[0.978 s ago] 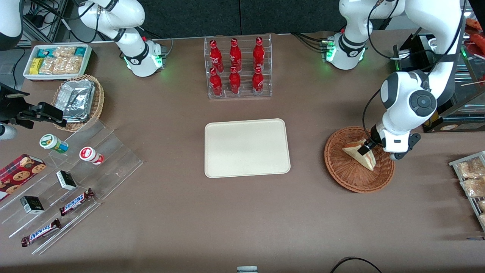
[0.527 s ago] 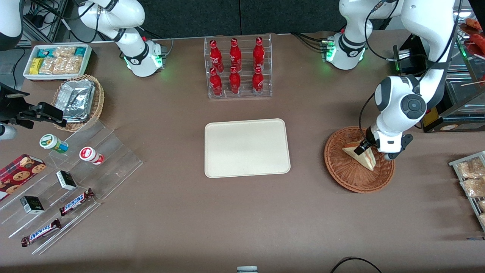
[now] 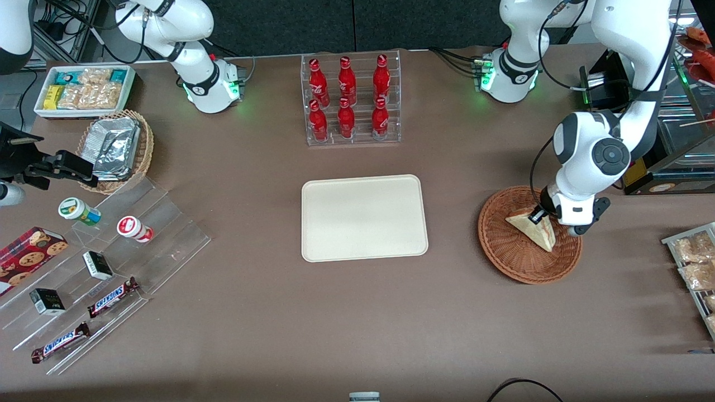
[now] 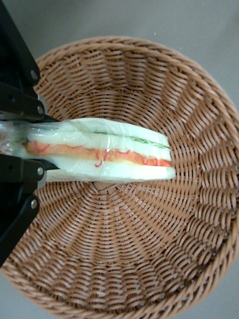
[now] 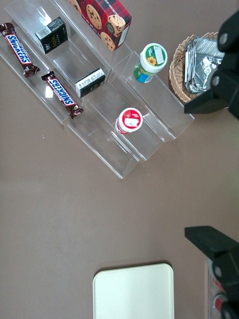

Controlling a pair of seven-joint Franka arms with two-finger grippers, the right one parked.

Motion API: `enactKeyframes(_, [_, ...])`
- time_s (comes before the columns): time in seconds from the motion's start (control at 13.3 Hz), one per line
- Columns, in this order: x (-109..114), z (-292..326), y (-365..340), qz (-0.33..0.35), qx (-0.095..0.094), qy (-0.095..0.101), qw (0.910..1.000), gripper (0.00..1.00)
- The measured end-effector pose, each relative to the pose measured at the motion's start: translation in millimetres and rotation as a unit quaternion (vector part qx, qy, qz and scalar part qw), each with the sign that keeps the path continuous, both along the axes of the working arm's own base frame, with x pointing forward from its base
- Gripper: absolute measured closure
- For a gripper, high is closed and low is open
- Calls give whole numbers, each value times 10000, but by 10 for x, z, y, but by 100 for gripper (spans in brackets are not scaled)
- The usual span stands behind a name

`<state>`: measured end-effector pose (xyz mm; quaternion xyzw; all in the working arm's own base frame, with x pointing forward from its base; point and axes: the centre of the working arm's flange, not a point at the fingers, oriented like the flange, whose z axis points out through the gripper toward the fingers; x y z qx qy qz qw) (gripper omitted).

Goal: Place sandwich from basket to tray
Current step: 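Lower the left gripper and close it on the sandwich's edge, then lift the sandwich and carry it toward the cream tray, then lower the held sandwich onto the middle of the cream tray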

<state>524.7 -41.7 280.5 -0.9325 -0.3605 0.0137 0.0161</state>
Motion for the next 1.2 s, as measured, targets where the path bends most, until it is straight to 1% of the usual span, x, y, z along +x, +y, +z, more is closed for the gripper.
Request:
enactKeyframes(0.08, [42, 174, -37, -47, 18, 123, 9999, 77])
enactKeyframes(0.23, [164, 732, -268, -256, 56, 376, 9989, 85])
enactKeyframes(0.3, [222, 1054, -467, -421, 65, 415, 9982, 85])
enactKeyframes(0.45, [266, 1509, -970, -816, 34, 320, 9961, 85])
enactKeyframes(0.53, [237, 1587, -1271, -1073, 0, 268, 9939, 85])
enactKeyframes(0.6, [176, 1572, -1598, -1355, -35, 275, 9904, 85])
enactKeyframes(0.75, [26, 1403, -2305, -1939, -100, 390, 9802, 85])
enactKeyframes(0.83, [-57, 1277, -2651, -2247, -64, 452, 9734, 85])
enactKeyframes(0.9, [-141, 1139, -2963, -2482, 22, 497, 9674, 85])
enactKeyframes(0.98, [-220, 997, -3254, -2640, 87, 534, 9630, 85])
enactKeyframes(1.13, [-300, 729, -3678, -2881, 113, 610, 9556, 85])
enactKeyframes(1.2, [-308, 590, -3826, -2986, 90, 607, 9524, 85])
